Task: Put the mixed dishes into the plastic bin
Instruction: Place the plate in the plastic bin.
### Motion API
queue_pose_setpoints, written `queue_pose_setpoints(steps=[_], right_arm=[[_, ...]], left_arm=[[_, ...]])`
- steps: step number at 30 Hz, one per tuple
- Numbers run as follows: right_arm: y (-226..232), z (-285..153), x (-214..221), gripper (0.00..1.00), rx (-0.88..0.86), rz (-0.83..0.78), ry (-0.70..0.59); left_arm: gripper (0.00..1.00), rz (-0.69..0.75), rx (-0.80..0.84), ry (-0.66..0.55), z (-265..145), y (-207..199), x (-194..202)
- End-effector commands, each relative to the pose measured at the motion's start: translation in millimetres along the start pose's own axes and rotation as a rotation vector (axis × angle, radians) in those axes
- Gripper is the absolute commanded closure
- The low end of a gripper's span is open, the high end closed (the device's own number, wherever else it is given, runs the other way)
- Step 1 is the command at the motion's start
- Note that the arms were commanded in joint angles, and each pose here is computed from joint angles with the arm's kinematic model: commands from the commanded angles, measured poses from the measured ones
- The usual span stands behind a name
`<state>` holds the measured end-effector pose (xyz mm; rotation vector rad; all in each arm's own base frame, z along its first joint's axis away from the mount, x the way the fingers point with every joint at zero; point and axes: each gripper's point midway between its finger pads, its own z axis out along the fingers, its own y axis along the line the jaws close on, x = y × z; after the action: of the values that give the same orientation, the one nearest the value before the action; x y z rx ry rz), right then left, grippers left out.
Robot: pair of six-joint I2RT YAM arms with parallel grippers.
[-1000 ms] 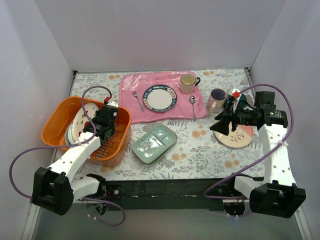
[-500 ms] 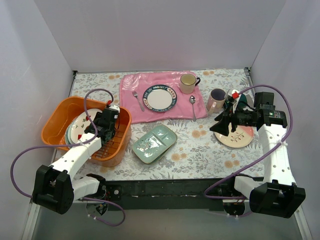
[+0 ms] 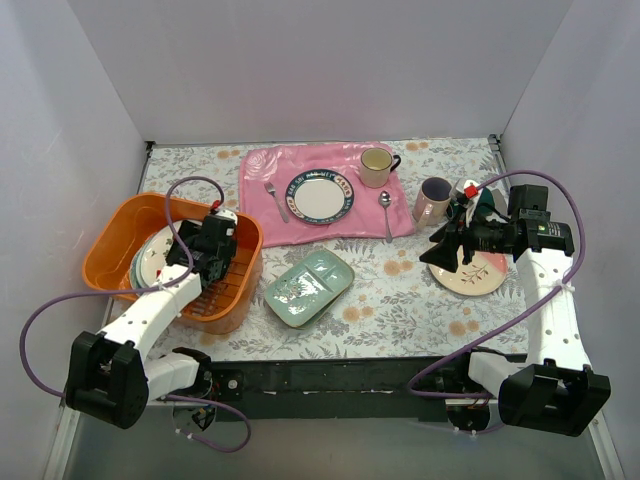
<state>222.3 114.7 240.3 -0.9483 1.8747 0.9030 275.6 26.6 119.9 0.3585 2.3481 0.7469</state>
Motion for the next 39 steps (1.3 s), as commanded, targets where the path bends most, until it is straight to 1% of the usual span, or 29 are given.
queue_pose_setpoints(steps=[1, 3, 4, 16, 19, 24, 29, 31, 32, 36, 39], right_arm=[[2, -2, -6, 0.29, 0.003, -0.043, -0.022], [2, -3, -7, 0.29, 0.003, -0.046, -0.022], [2, -3, -7, 0.29, 0.004, -0.048, -0.021], [1, -6, -8, 0.29, 0.016, -0.076, -0.005], [-1, -7, -7, 0.29, 0.027, -0.093, 0.008], [-3, -10, -1, 0.29, 0.042, -0.122, 0.049], [-11, -14, 11, 0.29, 0.076, -0.159, 0.117], [-17, -16, 21, 0.29, 0.1, -0.157, 0.158], [-18, -16, 26, 0.29, 0.105, -0.159, 0.175], [-27, -18, 59, 0.29, 0.146, -0.151, 0.275], [-41, -21, 78, 0.29, 0.219, -0.152, 0.343]], left_arm=[[0.08, -0.049, 0.088, -0.03, -12, -7, -13], [0.03, -0.051, 0.107, -0.027, -14, -9, -14], [0.02, -0.055, 0.122, -0.029, -16, -10, -16], [0.02, -0.095, 0.241, -0.018, -31, -21, -26], [0.02, -0.123, 0.262, -0.034, -37, -21, -33], [0.02, -0.212, 0.313, -0.086, -54, -18, -58], [0.02, -0.352, 0.37, -0.142, -76, -13, -81], [0.02, -0.392, 0.41, -0.17, -86, -14, -89], [0.02, -0.434, 0.427, -0.192, -93, -13, -93], [0.02, -0.537, 0.503, -0.266, -115, -11, -109], [0.02, -0.61, 0.565, -0.331, -134, -8, -122]])
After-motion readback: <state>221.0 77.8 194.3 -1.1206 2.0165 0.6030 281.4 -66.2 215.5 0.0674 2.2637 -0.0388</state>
